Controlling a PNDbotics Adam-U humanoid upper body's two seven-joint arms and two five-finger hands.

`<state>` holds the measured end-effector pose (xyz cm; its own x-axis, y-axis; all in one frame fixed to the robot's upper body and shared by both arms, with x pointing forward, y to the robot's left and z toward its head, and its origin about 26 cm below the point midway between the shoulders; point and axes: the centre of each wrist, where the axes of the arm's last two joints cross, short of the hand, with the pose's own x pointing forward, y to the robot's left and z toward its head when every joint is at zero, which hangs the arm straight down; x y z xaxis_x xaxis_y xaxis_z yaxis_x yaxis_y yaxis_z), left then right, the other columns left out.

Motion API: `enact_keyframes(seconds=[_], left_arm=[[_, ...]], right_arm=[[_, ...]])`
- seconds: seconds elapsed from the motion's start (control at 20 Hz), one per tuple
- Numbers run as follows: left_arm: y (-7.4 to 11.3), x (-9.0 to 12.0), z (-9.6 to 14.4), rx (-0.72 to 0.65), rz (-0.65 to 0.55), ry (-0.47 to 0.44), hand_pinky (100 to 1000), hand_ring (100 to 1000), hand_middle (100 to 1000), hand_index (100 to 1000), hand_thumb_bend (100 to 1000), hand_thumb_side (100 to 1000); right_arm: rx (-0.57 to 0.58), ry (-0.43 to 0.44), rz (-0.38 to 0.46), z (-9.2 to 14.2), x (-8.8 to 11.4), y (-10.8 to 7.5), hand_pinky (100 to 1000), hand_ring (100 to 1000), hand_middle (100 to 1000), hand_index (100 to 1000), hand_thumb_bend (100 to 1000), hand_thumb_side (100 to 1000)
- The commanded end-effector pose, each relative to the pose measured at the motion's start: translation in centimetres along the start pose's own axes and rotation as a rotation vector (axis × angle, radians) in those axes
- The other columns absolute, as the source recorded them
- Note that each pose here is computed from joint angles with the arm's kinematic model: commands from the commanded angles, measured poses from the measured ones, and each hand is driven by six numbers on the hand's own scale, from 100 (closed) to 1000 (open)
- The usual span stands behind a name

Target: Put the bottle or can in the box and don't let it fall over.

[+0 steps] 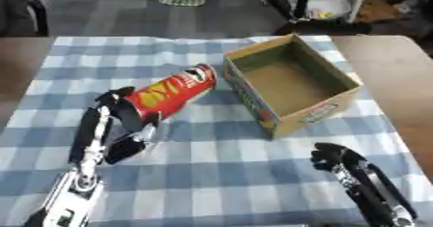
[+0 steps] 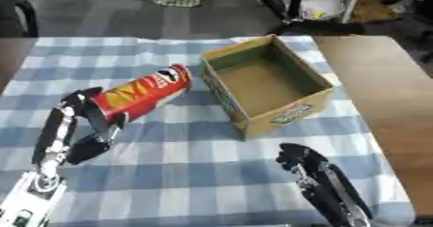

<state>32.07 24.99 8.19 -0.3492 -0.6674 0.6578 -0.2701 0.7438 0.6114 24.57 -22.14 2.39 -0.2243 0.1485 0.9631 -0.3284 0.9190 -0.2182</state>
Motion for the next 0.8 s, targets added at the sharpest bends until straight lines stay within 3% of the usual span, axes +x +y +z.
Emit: enact_keyframes(seconds=[0.05,0.35,0.8], left_arm=[[2.8,1.6,-1.8,0.093,0.031,-0.071,544,446,423,639,100,499],[3.3,4.2,-4.5,0.088,0.129,-0.168,532,441,418,631,100,517],[1.8,10.4,-10.4,0.012,0.34,-0.363,519,437,413,620,100,544]], right_arm=[[-0.008,-0.009,0.008,-0.1,0.3,-0.2,789,849,617,799,100,706],[-0.005,-0.007,0.005,0.0,0.2,-0.1,789,849,617,799,100,705],[0.018,-0.013,-0.004,-0.2,0.2,0.5,789,849,617,799,100,705]])
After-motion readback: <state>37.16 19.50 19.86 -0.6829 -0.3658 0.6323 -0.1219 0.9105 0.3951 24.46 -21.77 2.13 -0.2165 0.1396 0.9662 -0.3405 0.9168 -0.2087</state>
